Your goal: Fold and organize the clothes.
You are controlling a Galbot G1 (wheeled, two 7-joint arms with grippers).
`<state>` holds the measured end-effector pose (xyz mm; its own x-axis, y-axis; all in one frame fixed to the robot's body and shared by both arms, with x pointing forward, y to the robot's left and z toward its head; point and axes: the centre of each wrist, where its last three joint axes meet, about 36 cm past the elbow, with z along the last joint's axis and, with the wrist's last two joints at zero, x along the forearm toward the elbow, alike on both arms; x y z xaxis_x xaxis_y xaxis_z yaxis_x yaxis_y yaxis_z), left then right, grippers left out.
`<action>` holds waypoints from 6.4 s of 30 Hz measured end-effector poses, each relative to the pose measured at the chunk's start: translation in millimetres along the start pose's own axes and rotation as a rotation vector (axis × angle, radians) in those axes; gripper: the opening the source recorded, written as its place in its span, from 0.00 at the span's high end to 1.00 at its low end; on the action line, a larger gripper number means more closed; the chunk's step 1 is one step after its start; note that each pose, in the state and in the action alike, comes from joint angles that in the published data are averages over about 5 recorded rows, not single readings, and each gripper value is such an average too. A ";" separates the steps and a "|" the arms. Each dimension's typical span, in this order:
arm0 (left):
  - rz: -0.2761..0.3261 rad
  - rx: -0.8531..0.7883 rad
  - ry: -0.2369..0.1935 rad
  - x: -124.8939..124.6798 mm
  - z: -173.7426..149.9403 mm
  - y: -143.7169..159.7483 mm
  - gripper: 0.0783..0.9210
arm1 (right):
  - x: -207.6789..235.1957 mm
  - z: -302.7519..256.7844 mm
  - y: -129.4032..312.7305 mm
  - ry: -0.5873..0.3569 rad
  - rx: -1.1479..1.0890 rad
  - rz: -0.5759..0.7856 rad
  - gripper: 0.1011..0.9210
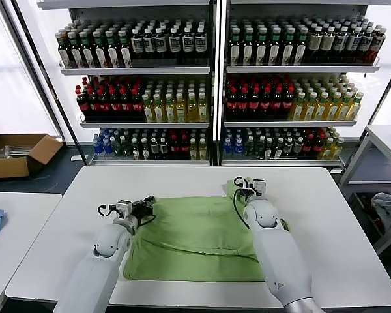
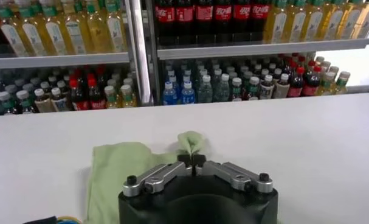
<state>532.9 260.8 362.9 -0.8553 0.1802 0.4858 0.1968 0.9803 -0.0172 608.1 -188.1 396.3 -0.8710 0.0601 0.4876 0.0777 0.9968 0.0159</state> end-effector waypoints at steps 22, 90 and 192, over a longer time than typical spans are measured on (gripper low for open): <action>0.029 -0.031 -0.158 59.0 -6.2 -12.5 0.98 | 96.2 -0.9 -23.9 -0.201 0.002 -0.011 0.99; -0.018 -0.104 -0.175 145.4 66.5 -50.1 0.34 | 231.6 128.6 -59.6 -0.121 0.047 0.115 0.62; -0.050 -0.141 -0.148 173.1 34.5 -56.8 0.97 | 321.2 68.1 -67.4 -0.408 0.050 0.146 0.12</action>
<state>357.1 239.1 417.7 -0.9245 0.1518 0.3495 0.2088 0.9691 0.1315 290.0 -232.4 492.4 -0.9737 0.2063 0.0970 0.1996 0.9770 -0.0745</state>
